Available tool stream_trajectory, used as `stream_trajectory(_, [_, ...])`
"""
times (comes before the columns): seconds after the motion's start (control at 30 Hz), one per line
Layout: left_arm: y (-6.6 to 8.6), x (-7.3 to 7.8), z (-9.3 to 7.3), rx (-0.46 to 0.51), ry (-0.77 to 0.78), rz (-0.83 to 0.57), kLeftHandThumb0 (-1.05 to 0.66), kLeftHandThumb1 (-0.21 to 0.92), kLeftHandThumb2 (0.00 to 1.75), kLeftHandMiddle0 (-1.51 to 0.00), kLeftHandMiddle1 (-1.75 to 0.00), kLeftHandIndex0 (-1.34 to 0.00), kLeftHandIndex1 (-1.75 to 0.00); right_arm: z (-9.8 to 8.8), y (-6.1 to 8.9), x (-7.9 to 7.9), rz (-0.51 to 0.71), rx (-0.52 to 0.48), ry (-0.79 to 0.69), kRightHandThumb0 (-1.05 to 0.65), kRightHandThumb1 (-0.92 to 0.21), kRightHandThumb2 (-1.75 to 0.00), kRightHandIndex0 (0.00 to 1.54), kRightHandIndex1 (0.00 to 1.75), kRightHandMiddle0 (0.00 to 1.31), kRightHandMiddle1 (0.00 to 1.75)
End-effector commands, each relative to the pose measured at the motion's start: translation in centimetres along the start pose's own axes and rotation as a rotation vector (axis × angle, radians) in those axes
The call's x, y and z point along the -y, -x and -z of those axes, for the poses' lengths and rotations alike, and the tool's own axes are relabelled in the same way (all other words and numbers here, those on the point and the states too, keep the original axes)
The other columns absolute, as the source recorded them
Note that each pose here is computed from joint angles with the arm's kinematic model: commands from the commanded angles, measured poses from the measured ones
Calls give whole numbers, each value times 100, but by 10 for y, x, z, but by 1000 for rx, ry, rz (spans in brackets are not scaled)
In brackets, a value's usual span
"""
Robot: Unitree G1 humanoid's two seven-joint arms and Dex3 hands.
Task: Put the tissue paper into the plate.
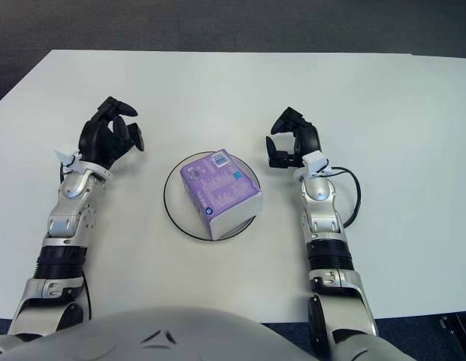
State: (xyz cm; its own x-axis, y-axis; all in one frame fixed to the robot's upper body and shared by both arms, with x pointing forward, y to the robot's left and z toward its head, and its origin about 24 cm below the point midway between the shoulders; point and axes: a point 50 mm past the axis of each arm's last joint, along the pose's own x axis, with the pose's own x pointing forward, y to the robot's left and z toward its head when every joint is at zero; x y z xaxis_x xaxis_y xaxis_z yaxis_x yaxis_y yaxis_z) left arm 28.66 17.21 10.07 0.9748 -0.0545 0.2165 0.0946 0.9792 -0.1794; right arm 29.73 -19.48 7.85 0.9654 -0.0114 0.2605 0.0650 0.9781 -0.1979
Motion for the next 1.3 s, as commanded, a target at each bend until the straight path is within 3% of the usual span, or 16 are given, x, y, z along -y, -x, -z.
stream_trajectory(0.0, [21,2,34,-128,126,-84,-40,61,95,-121,-175,-39,-175,57,58,-17,6,-267,-86,-48,-33,-131,133,175,61,175])
stream_trajectory(0.4, [25,-3,48,-181,140,-140,-41,57,101,-126,-175,-42,-175,57,59,-16,9,-266,-89,-48,-33,-130,132,175,60,175])
stream_trajectory(0.73, [27,-1,56,-145,176,-209,-42,51,107,-127,-175,-46,-175,56,60,-17,12,-261,-87,-48,-33,-130,132,175,61,175])
stream_trajectory(1.03, [36,1,81,-175,69,-163,-43,50,109,-130,-175,-47,-175,56,60,-16,9,-261,-92,-48,-32,-131,132,175,61,175])
stream_trajectory(1.27, [37,2,87,-179,22,-126,-43,50,109,-130,-175,-47,-175,56,60,-15,9,-261,-96,-48,-32,-131,133,175,61,175])
